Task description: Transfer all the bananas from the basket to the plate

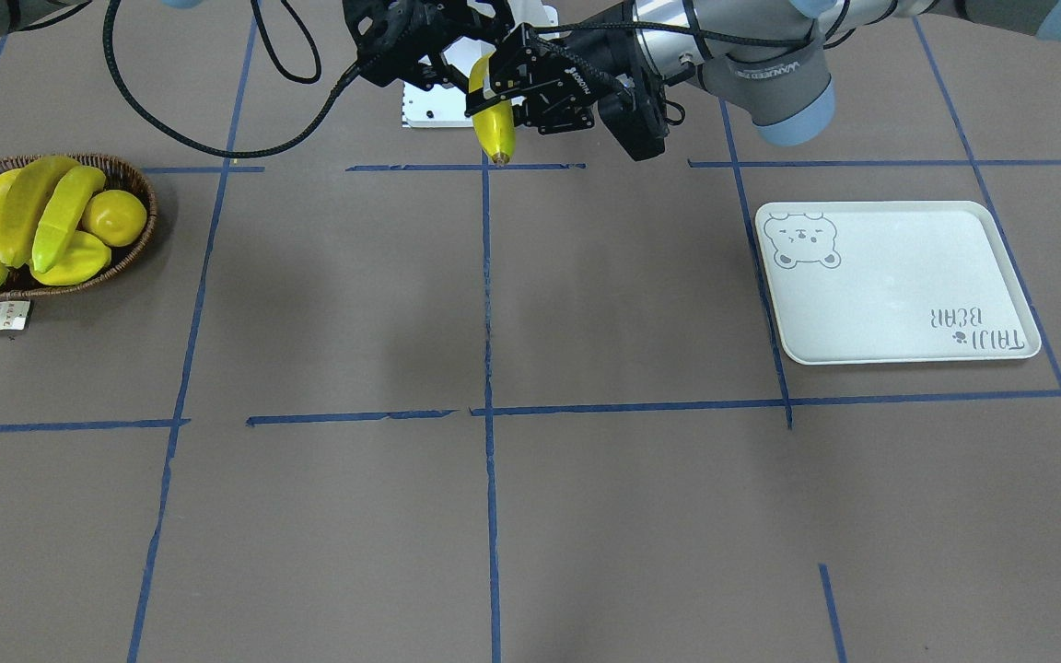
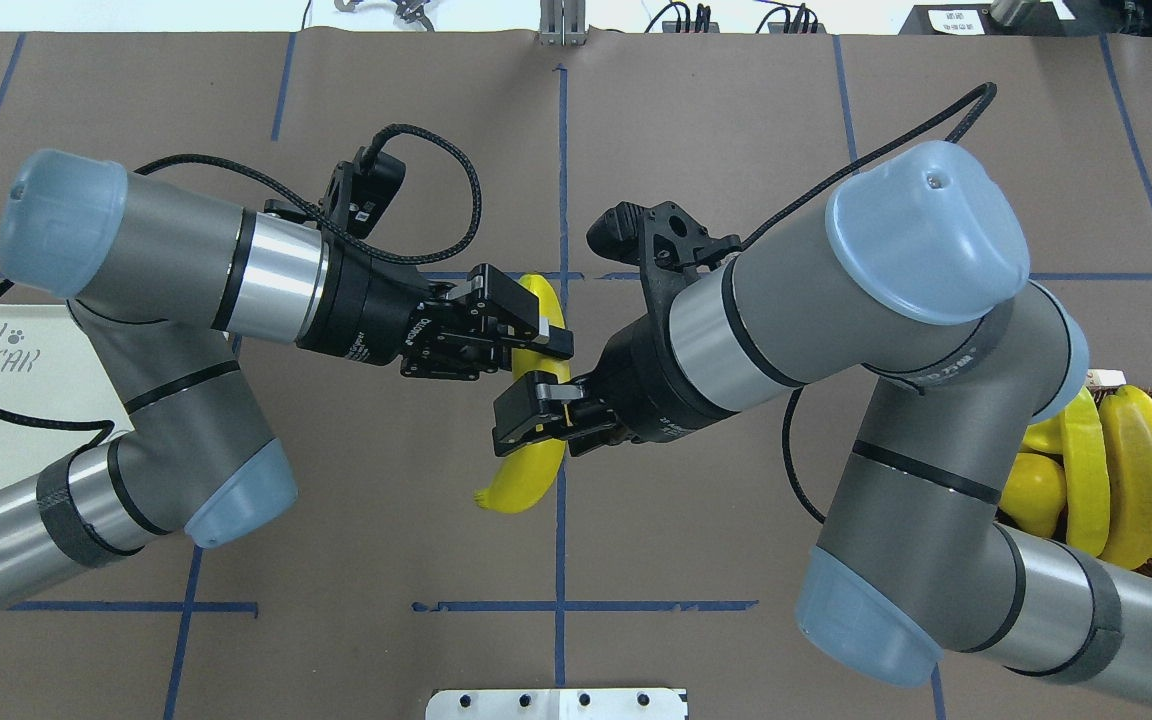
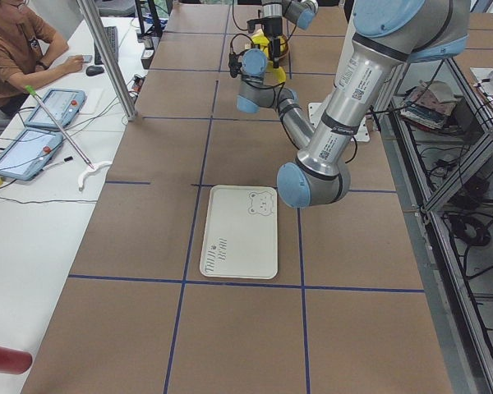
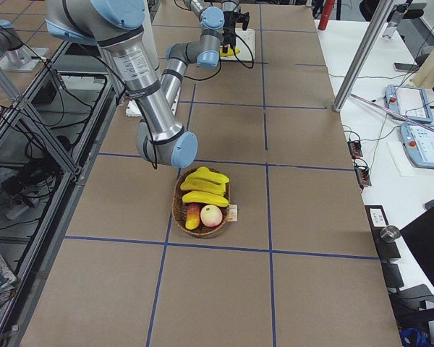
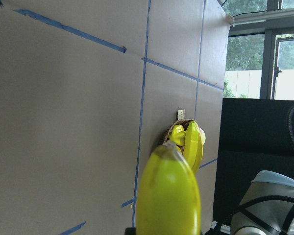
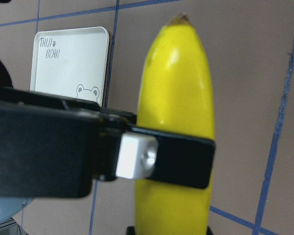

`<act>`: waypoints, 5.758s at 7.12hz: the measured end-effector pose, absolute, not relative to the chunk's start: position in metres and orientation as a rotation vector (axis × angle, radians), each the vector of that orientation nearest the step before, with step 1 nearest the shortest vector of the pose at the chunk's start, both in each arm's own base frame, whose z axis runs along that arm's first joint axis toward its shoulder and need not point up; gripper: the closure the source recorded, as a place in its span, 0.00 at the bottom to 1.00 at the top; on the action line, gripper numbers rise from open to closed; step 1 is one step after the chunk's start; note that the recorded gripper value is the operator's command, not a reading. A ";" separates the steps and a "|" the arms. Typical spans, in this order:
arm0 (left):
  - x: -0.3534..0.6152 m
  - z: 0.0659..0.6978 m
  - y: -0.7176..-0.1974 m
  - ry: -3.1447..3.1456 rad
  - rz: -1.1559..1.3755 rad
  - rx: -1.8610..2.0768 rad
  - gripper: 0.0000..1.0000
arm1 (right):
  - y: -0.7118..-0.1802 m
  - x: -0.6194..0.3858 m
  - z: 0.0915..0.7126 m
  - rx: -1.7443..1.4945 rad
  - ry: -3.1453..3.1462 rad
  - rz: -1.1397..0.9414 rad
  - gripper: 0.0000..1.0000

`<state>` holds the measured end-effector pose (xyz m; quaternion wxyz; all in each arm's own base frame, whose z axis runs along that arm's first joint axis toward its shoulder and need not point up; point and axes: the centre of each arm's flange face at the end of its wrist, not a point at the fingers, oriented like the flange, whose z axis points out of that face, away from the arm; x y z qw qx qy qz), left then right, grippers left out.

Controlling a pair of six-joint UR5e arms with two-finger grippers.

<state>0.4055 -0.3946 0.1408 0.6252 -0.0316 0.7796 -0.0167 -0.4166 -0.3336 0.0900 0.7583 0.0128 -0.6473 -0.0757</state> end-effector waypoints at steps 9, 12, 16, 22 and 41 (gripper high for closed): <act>0.278 0.401 -0.479 1.199 -0.380 0.010 1.00 | -0.383 -0.341 0.154 0.114 -1.317 0.020 0.00; 0.202 0.524 -0.443 1.015 -0.417 -0.005 1.00 | -0.389 -0.338 0.173 0.113 -1.279 0.057 0.00; 0.179 0.612 -0.418 0.867 -0.430 -0.038 1.00 | -0.390 -0.338 0.178 0.108 -1.269 0.071 0.00; 0.168 0.656 -0.433 0.792 -0.396 -0.003 0.29 | -0.392 -0.338 0.179 0.114 -1.266 0.077 0.00; 0.179 0.467 -0.495 0.974 -0.360 0.031 0.00 | -0.328 -0.250 0.406 0.095 -0.464 -0.035 0.00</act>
